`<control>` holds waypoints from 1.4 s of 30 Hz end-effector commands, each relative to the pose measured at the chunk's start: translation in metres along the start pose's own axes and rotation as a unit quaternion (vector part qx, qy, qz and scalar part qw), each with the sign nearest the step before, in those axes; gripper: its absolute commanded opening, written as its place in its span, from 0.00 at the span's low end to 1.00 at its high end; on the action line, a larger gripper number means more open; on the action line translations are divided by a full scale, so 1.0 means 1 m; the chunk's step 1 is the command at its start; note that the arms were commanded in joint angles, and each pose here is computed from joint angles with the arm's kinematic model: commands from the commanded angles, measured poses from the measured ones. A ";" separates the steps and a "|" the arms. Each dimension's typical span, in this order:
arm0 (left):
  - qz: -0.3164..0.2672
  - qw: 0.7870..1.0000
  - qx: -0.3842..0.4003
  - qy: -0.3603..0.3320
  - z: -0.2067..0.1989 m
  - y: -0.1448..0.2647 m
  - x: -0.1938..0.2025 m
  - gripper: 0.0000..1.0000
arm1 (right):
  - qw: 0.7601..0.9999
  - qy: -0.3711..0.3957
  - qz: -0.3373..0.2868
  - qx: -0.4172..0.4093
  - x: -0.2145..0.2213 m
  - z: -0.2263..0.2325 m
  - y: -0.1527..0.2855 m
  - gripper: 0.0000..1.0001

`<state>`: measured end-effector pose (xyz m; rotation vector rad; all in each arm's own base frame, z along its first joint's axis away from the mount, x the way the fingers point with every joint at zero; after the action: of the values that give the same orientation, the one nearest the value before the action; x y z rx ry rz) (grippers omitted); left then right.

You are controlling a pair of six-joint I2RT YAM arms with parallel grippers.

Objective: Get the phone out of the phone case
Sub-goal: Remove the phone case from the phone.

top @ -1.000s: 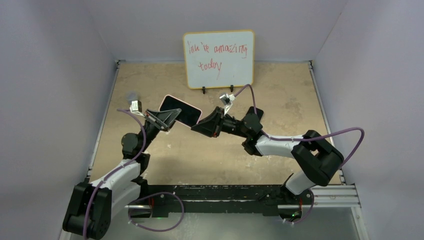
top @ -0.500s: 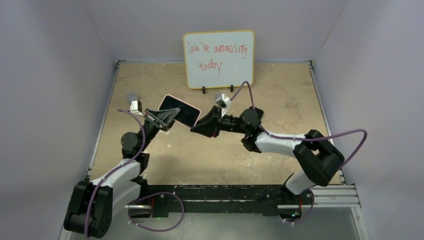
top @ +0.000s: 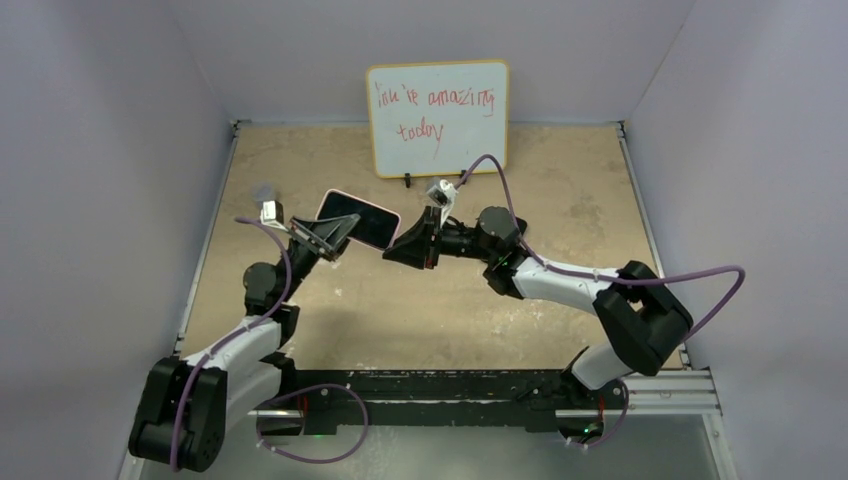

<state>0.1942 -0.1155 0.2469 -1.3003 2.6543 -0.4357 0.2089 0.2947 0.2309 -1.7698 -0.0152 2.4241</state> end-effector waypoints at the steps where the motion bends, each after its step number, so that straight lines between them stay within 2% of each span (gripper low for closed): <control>1: 0.132 0.988 0.075 -0.009 -0.033 0.005 0.026 0.00 | 0.986 -0.092 -0.067 0.118 -0.029 -0.037 -0.002 0.00; 4: 0.142 0.986 0.091 -0.014 -0.036 0.006 0.029 0.00 | 0.979 -0.140 -0.063 0.137 -0.031 -0.042 -0.004 0.00; 9: 0.145 0.983 0.113 -0.016 -0.044 0.006 0.030 0.00 | 0.971 -0.156 -0.048 0.172 -0.017 -0.049 -0.001 0.00; 13: 0.156 0.979 0.128 -0.013 -0.050 0.004 0.030 0.00 | 0.973 -0.079 -0.034 0.216 -0.005 -0.062 0.004 0.00; 22: 0.166 0.980 0.105 -0.011 -0.047 0.003 0.032 0.00 | 0.971 0.086 0.000 0.222 -0.006 -0.074 0.007 0.00; 26: 0.156 0.982 0.105 -0.021 -0.043 0.004 0.030 0.00 | 0.973 0.082 0.006 0.214 -0.008 -0.070 0.007 0.00; 29: 0.136 0.985 0.091 -0.052 -0.034 0.002 0.027 0.00 | 0.981 0.036 -0.008 0.188 -0.004 -0.057 0.011 0.01; 35: 0.098 0.989 0.066 -0.086 -0.019 0.001 0.022 0.00 | 0.981 -0.036 -0.072 0.177 -0.003 -0.033 0.029 0.36; 39: 0.093 0.989 0.074 -0.083 -0.020 0.001 0.021 0.00 | 0.977 -0.062 -0.112 0.169 -0.007 -0.021 0.037 0.50; 42: 0.097 0.988 0.089 -0.077 -0.024 0.001 0.022 0.00 | 0.970 -0.079 -0.152 0.175 -0.014 -0.018 0.042 0.55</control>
<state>0.1871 -0.1288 0.2451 -1.0901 2.6230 -0.3558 0.2232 0.2563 0.2039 -1.4150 0.2621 2.3144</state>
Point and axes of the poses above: each gripper's point midway between its finger pads, its own y axis back along the fingers, its own z axis along the line the jaws close on, x = y × z, the point moved 9 cm from there along y, back along the fingers, and after that the axes turned 7 degrees about y, right-handed, at the moved point
